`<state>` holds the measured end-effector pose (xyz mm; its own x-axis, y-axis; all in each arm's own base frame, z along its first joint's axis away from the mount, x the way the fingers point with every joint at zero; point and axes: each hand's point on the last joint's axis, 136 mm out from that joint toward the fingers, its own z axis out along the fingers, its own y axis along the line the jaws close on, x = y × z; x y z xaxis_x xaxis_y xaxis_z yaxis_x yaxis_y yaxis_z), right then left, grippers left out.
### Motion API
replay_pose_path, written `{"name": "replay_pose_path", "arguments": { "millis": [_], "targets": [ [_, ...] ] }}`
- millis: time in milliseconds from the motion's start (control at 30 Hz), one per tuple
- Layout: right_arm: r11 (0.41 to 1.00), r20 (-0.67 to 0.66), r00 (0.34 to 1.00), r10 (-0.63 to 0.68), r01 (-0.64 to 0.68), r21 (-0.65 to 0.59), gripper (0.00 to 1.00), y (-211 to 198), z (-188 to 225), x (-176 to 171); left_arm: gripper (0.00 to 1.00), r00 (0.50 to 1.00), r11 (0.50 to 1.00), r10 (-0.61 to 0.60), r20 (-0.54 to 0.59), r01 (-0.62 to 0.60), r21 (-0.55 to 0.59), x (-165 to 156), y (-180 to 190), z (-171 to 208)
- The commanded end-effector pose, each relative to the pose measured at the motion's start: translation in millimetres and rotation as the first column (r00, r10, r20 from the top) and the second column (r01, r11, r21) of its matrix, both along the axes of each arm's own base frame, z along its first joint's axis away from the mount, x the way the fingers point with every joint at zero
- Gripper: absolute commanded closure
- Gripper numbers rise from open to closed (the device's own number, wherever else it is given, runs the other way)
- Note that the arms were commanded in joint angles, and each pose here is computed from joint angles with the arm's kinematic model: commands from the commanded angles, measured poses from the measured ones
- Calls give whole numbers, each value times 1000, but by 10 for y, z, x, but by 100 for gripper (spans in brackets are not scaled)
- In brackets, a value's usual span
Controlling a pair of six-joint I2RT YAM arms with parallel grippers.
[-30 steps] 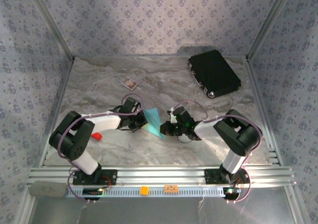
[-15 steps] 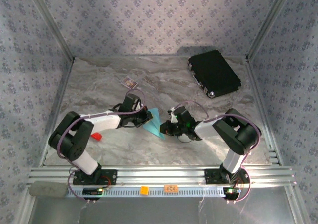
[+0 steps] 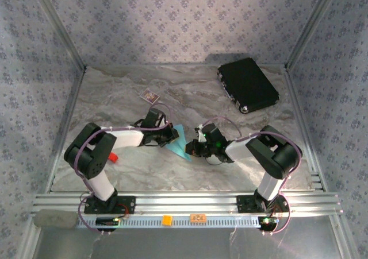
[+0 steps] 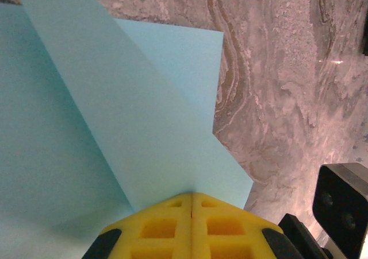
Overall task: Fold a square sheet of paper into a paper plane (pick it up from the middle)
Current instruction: Fourth fold the wing at the center of the table.
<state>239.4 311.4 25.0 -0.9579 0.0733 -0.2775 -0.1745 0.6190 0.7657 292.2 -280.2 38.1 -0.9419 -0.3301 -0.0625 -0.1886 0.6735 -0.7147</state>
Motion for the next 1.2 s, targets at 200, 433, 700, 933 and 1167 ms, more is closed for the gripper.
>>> {"name": "replay_pose_path", "arguments": {
  "millis": [200,433,700,933,1167],
  "targets": [
    [998,-55,998,-19,16,-57,96,-83,-205,-49,97,1000,1000,-15,1,15,2,52,-63,-32],
    [998,-65,998,-19,15,-63,96,-84,-217,-51,97,1000,1000,-7,-6,7,25,64,-34,-76],
    [997,-80,997,-15,9,-71,96,-77,-233,-60,97,1000,999,-12,-14,12,41,63,-29,-119],
    [997,-94,996,-11,4,-74,96,-64,-249,-64,97,1000,999,-6,-25,7,51,61,-8,-170],
    [997,-99,995,-12,5,-76,94,-66,-247,-63,97,999,998,-7,-34,9,69,55,13,-202]
  ]
}}
